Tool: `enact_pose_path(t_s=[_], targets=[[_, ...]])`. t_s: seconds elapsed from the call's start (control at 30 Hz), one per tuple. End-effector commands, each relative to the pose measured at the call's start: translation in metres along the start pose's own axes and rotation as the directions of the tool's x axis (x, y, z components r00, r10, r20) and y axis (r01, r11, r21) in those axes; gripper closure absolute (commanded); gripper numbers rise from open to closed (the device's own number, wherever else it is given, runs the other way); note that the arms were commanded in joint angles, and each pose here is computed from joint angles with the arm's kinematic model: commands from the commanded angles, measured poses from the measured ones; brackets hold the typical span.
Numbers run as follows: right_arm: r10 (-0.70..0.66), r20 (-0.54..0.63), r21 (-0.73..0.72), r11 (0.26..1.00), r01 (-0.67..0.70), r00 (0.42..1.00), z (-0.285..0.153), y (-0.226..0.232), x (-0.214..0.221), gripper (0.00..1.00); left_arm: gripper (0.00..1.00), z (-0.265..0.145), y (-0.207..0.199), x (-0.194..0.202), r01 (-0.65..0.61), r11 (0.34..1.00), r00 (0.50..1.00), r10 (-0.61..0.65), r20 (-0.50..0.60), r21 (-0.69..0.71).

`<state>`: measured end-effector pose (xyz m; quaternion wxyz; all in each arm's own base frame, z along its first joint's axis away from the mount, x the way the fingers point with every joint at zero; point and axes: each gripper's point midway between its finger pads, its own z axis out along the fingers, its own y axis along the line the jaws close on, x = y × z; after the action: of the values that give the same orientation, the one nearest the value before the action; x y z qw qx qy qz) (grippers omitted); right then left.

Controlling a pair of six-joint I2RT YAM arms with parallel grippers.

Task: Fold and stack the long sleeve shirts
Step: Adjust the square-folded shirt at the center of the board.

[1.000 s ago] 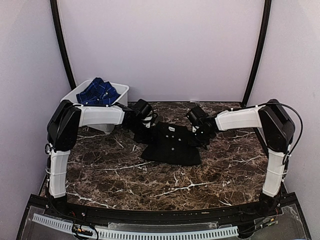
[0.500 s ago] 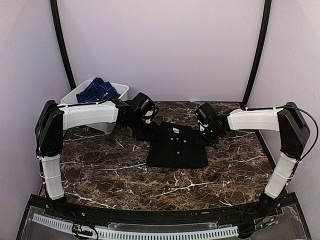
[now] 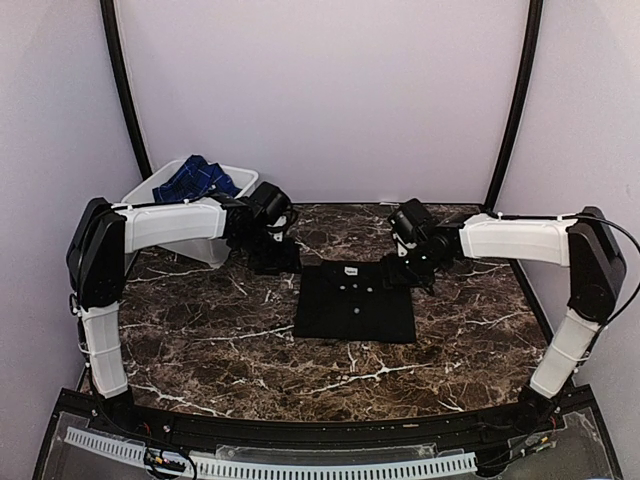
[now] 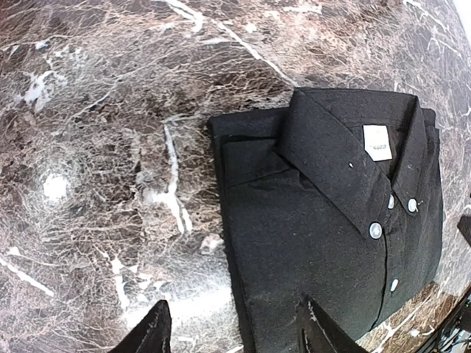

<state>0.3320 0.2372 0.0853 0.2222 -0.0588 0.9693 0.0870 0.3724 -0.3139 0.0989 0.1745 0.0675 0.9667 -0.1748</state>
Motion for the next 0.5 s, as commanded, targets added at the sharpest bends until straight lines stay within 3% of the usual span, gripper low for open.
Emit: enact_pose_path(t_s=[0.0, 0.23, 0.47], targets=[[-0.015, 0.029, -0.116, 0.993, 0.019, 0.999, 0.0, 0.056, -0.013, 0.35, 0.44, -0.004, -0.001, 0.001, -0.024, 1.0, 1.0, 0.024, 0.005, 0.003], [-0.043, 0.023, -0.303, 0.952, 0.048, 0.999, 0.011, 0.136, -0.014, 0.35, 0.45, -0.004, 0.013, 0.001, -0.012, 1.0, 1.0, 0.011, -0.004, -0.026], [-0.026, -0.024, -0.383, 0.924, 0.015, 0.999, 0.031, 0.162, -0.01, 0.34, 0.45, -0.003, 0.019, 0.002, -0.005, 1.0, 1.0, 0.005, -0.013, -0.027]])
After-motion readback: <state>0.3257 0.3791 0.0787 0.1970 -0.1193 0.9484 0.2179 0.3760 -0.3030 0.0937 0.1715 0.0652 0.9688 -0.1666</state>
